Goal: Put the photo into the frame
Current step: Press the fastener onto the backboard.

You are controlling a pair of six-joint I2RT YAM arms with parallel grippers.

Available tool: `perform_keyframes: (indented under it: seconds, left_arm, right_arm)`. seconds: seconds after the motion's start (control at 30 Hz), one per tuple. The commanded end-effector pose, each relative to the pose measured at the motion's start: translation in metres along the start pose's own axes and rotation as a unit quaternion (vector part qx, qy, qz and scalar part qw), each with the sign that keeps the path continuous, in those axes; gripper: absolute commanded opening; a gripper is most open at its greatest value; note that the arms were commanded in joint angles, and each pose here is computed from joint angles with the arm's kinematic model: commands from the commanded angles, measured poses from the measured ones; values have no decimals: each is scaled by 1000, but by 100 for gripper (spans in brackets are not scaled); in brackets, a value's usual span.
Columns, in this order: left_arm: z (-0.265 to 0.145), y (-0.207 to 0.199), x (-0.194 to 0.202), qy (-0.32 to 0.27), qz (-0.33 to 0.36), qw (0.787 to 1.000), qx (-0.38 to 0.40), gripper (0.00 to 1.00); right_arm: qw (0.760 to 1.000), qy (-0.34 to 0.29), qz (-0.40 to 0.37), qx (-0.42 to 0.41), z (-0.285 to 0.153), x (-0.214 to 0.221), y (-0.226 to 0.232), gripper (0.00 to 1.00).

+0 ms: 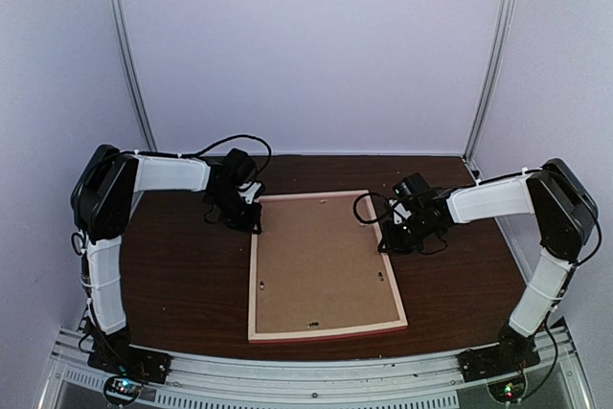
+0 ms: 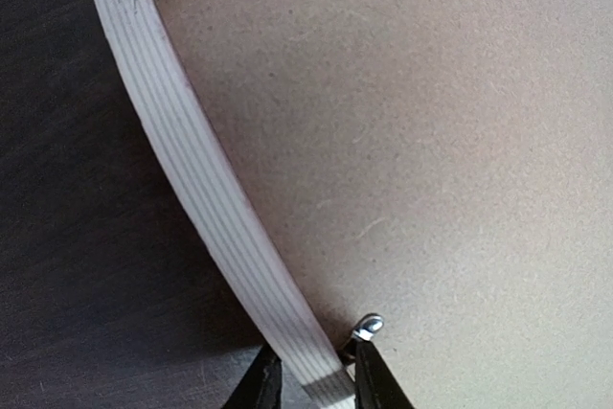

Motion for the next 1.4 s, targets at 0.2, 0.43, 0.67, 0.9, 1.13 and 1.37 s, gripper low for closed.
perform_keyframes:
  seconds: [0.2,0.43,0.67,0.9,1.13,1.37]
  left_arm:
    - [0,0,0,-2,19,1000,13,58]
    - [-25,-13,3,-21,12,999,38,75]
    - [-39,-31,35,-8,17,999,45,81]
    - [-44,-44,82,19,33,999,-14,83]
    - [-45,-52,114,33,38,998,-49,83]
    - [-35,-58,126,46,36,997,-45,80]
  right_arm:
    - [999,24,-14,-24,9,8,10,14]
    - [999,24,-13,-27,9,7,12,14]
    - [1000,19,-12,-21,8,3,12,15]
    - [1000,18,-12,-20,9,1,12,15]
    - [1000,18,-13,-19,9,3,11,15]
    - [1000,20,-11,-19,12,6,9,15]
Point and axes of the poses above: each gripper's point midway between its finger pads, its own z axis out along the fingers, its own y axis along the line the jaws close on, x = y × z, the point moved 1 cm from there along -z, back along the fingers, and after that the axes turned 1 degree about z, right-handed, at the moved point
